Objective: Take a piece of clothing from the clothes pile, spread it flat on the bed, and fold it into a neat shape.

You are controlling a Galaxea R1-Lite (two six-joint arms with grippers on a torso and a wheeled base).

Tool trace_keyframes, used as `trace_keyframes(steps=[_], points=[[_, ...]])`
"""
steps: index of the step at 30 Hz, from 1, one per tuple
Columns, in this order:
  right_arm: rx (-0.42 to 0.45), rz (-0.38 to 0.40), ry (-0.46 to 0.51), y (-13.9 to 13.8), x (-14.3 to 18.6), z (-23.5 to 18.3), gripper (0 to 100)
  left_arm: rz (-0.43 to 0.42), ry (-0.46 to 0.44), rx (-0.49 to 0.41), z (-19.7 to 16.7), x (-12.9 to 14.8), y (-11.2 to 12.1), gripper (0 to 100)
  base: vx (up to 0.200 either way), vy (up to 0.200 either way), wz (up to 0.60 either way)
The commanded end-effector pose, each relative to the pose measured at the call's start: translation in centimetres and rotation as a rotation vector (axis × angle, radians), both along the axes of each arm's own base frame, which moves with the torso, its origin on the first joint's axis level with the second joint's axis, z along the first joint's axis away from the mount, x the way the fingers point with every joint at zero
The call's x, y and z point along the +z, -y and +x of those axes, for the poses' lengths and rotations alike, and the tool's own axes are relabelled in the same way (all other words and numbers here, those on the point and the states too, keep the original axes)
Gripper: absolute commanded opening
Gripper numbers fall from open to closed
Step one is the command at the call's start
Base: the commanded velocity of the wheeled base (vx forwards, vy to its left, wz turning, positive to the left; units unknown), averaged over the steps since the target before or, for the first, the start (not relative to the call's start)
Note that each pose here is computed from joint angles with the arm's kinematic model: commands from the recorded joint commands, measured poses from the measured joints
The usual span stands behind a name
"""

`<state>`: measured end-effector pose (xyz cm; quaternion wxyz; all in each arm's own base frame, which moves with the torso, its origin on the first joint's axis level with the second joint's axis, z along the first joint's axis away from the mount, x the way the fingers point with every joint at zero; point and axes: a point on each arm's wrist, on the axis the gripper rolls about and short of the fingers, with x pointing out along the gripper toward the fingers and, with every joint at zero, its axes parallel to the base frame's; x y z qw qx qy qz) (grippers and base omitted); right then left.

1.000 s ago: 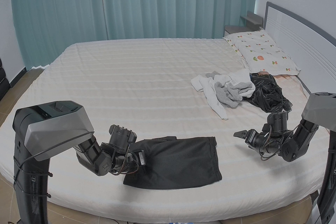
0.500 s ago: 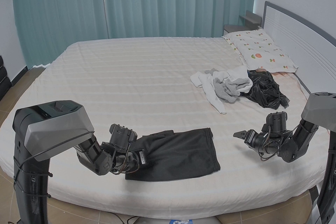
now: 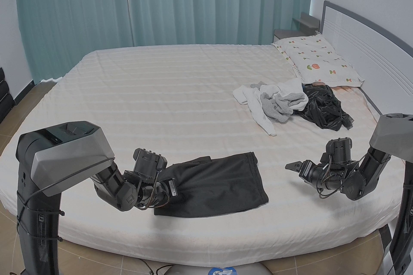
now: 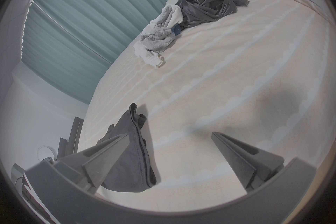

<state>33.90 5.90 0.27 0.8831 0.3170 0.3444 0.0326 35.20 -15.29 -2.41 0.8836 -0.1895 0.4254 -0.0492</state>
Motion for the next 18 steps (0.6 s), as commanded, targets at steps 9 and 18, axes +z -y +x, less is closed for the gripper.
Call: trace_keyframes(steps=[9,18], points=[[0.017,0.005,0.000,-0.7,0.0,-0.1,100,-0.005,0.016,0.064,0.8,0.8,-2.2,0,0.000,0.200,0.00],[0.018,0.007,0.004,-0.7,0.1,-0.1,100,-0.003,0.011,0.096,0.8,1.9,-3.5,0,0.000,0.200,0.00]])
